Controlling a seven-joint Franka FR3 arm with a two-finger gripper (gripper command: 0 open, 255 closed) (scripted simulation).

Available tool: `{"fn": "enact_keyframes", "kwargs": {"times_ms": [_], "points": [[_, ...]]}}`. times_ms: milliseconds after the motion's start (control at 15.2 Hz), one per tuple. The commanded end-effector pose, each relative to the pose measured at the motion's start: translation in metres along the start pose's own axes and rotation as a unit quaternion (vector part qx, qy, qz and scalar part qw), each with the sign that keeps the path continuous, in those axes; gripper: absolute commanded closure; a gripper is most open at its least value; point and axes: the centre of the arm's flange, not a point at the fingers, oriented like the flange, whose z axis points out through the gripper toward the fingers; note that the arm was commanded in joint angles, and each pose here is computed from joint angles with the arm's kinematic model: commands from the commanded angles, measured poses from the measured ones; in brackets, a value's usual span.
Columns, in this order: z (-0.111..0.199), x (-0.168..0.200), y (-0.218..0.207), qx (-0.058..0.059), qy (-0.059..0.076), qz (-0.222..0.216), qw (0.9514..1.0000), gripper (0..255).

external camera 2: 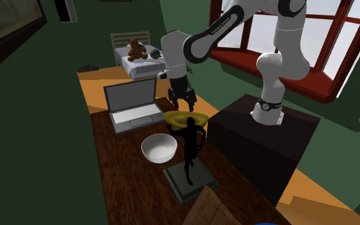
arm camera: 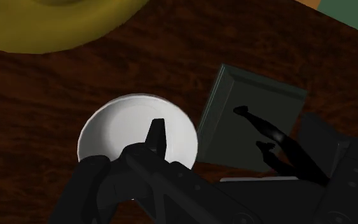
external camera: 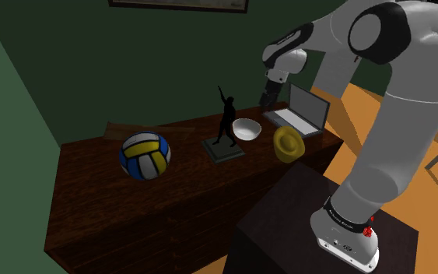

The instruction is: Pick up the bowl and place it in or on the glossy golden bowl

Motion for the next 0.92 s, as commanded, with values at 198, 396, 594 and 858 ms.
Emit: {"fn": "enact_keyframes", "kwargs": {"times_ms": [198, 396, 594, 858], "points": [[0.032, 0.028, 0.053, 0.007, 0.003, -0.001, 1.0, 0], [0.051, 0.045, 0.084, 0.011, 0.005, -0.002, 0.9999, 0], [0.07, 0.063, 0.114, 0.015, 0.006, -0.003, 0.9999, 0], [0.096, 0.087, 0.155, 0.021, 0.009, -0.003, 0.9997, 0]]}}
